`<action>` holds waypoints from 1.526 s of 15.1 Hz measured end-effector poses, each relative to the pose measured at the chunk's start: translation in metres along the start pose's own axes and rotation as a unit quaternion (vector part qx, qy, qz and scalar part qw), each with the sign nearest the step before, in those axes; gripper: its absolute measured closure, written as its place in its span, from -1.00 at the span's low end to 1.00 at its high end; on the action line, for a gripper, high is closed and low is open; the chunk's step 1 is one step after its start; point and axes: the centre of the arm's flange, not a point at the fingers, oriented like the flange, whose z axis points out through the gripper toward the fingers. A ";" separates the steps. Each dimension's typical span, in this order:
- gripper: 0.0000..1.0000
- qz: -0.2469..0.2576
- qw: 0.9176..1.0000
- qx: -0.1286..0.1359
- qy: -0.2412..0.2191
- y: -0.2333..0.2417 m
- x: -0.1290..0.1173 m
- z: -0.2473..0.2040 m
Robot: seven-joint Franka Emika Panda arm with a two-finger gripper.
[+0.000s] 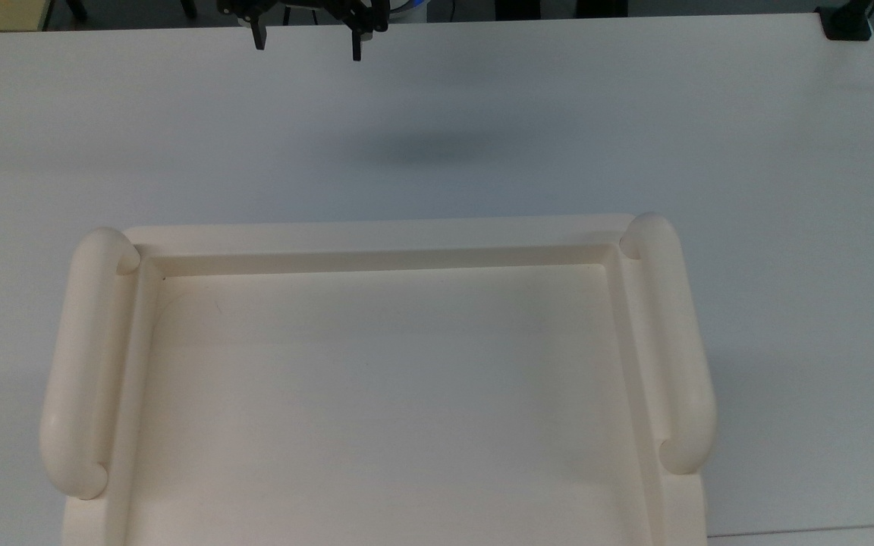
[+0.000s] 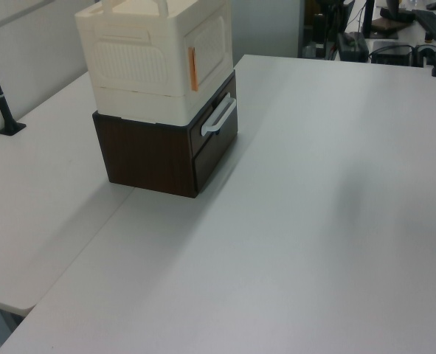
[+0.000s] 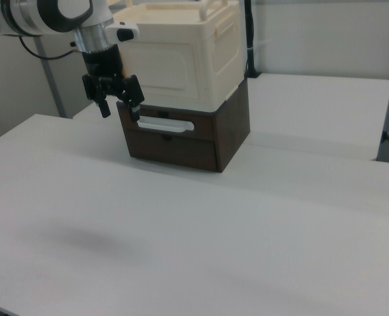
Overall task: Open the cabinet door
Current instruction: 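Move the gripper toward the orange handle edge of the cream cabinet door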
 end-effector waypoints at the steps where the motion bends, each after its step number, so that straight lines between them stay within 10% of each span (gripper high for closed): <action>1: -1.00 0.000 1.000 0.000 0.000 0.000 0.000 0.000; 13: -1.00 0.000 1.000 0.000 0.004 0.000 0.002 0.000; 23: -1.00 -0.018 0.991 0.014 0.129 -0.046 0.040 -0.014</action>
